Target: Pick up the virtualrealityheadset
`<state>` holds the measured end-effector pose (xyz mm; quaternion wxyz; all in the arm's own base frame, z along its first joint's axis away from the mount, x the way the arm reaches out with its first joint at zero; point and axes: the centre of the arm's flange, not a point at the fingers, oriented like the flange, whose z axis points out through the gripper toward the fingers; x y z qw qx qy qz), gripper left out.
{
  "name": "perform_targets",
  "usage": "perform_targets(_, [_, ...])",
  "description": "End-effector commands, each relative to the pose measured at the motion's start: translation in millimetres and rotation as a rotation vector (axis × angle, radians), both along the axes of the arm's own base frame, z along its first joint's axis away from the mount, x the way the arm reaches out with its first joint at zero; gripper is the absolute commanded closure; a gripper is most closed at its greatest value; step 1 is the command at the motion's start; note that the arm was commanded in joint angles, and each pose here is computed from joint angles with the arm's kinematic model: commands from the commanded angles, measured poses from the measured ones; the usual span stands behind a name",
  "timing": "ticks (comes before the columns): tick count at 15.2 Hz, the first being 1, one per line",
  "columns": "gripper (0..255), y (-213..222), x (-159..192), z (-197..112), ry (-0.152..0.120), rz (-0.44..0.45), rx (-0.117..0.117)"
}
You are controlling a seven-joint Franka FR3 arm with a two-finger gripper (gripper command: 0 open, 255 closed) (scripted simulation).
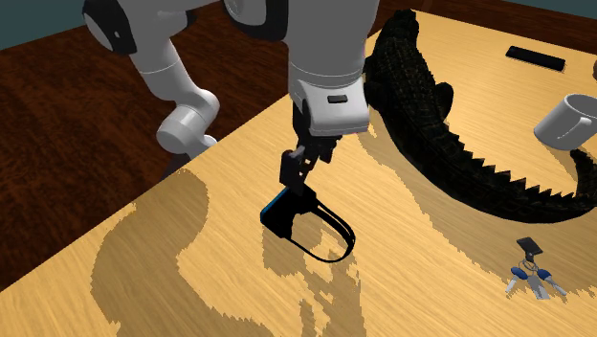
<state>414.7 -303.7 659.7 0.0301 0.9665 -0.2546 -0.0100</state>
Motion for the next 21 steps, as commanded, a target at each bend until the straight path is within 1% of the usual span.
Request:
perform_targets(1, [0,-26.0,4.6,7.5,-0.002,-0.036,0.001])
perform_targets(4, [0,-61.2,9.1,17.3,-0.006,-0.085,0.004])
perform_targets(11, [0,-61.2,9.1,-19.6,-0.006,-0.085,0.004])
perform_targets(13, [0,-61.2,9.1,-22.7,-0.006,-0.085,0.004])
perform_targets(14, [255,-61.1,9.0,-22.7,-0.006,-0.085,0.004])
perform_targets(21, [255,-61.4,8.9,-22.3,-0.006,-0.085,0.004])
